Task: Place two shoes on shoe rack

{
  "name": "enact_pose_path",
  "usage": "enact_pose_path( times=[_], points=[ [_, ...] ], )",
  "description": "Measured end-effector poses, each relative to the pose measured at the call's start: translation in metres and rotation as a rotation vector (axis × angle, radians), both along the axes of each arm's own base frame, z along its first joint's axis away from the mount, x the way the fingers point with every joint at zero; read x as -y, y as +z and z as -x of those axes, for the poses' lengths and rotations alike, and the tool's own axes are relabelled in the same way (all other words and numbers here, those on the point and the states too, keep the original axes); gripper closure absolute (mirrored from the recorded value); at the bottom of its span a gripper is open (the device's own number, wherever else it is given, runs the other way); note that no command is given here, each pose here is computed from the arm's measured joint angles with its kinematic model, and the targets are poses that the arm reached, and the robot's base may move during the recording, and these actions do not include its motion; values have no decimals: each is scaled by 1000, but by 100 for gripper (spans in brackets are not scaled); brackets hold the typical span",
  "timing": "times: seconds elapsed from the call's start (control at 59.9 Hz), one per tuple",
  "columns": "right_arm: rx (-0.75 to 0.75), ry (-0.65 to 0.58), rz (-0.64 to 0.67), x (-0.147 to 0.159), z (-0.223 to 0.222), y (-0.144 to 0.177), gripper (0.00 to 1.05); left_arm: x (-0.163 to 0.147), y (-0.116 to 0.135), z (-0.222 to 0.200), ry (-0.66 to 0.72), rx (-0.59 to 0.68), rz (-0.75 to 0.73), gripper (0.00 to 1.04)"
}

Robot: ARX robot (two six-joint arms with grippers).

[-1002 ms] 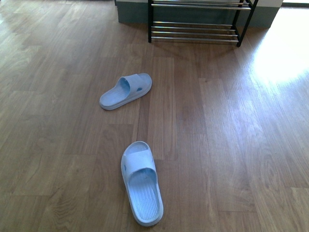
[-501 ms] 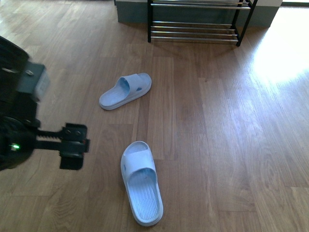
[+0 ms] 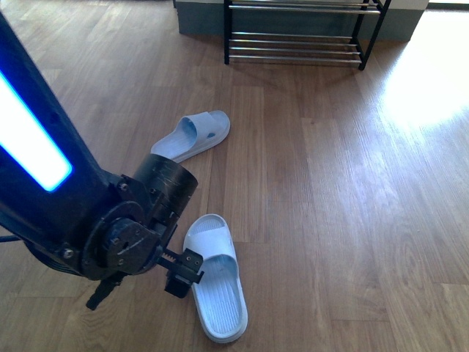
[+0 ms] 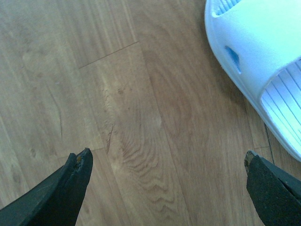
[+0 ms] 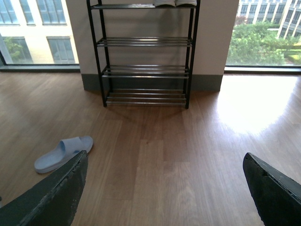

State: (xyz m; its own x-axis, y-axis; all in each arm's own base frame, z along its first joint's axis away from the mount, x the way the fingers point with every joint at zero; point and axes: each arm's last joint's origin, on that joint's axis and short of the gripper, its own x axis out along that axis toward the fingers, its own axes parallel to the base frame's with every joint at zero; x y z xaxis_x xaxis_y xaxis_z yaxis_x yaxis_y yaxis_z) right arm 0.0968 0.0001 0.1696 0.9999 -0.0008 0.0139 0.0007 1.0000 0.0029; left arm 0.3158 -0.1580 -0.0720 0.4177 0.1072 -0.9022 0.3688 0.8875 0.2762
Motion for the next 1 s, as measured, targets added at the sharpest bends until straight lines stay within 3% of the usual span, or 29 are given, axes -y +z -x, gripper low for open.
enact_pose_path(
  times=[0.301,0.718,0.952,1.002],
  points=[
    [0,0,0,0,0,0,9,17,-42,-14,-82,-78,14,9],
    [0,0,0,0,0,0,9,30,-86,-48,-144,-71,16,9],
    [0,0,0,0,0,0,9,32,-91,-57,-185,72,-22,9],
    [0,0,0,0,0,0,9,31,-91,-59,-202,121,-40,17]
  ],
)
